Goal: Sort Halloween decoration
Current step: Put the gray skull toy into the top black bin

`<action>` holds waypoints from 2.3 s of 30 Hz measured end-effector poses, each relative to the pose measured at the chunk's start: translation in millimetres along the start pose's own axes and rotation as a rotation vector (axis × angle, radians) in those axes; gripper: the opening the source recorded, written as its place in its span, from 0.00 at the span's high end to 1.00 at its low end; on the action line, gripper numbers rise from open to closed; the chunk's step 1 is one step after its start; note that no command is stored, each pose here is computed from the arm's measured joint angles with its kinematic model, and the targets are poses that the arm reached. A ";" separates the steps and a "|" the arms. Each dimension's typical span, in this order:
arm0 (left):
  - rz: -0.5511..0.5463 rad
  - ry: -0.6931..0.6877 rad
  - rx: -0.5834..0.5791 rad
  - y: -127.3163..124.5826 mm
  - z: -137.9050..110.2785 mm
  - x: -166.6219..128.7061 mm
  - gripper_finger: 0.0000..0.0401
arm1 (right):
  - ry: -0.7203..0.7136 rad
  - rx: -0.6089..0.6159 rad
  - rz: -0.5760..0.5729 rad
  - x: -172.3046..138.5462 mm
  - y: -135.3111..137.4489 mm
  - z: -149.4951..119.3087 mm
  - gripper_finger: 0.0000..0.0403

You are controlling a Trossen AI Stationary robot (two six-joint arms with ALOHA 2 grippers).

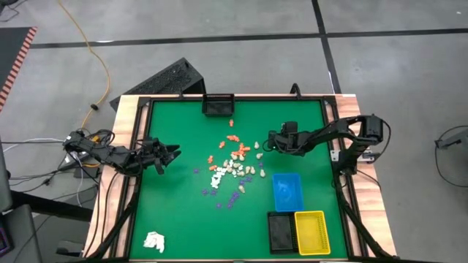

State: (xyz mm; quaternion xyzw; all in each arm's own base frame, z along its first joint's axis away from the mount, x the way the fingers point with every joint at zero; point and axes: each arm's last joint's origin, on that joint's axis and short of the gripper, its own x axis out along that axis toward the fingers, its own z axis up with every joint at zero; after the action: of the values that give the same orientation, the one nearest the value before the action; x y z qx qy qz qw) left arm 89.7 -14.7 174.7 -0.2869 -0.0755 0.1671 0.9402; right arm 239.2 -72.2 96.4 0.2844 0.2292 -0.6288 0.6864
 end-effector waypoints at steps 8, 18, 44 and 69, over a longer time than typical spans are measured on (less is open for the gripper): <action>0.000 0.000 0.001 0.0 0.0 0.0 0.53 | 0.011 -0.017 0.165 -28.9 9.9 31.8 1.00; 0.001 0.000 0.017 0.1 -0.1 0.0 0.53 | -0.087 -0.107 0.215 -50.0 6.8 55.5 1.00; -0.027 0.018 -0.022 -0.8 -0.6 0.0 0.53 | 0.013 -0.133 -0.013 6.7 -2.8 37.2 0.38; -0.042 0.028 -0.030 -1.2 -0.8 0.0 0.53 | -0.032 -0.039 -0.111 31.7 0.0 6.8 0.87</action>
State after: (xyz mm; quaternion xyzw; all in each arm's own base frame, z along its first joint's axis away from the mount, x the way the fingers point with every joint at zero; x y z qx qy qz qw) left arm 90.2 -16.0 174.8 -0.3015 -0.0711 0.1421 0.9401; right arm 242.2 -100.0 80.1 0.2476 0.2457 -0.6659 0.6594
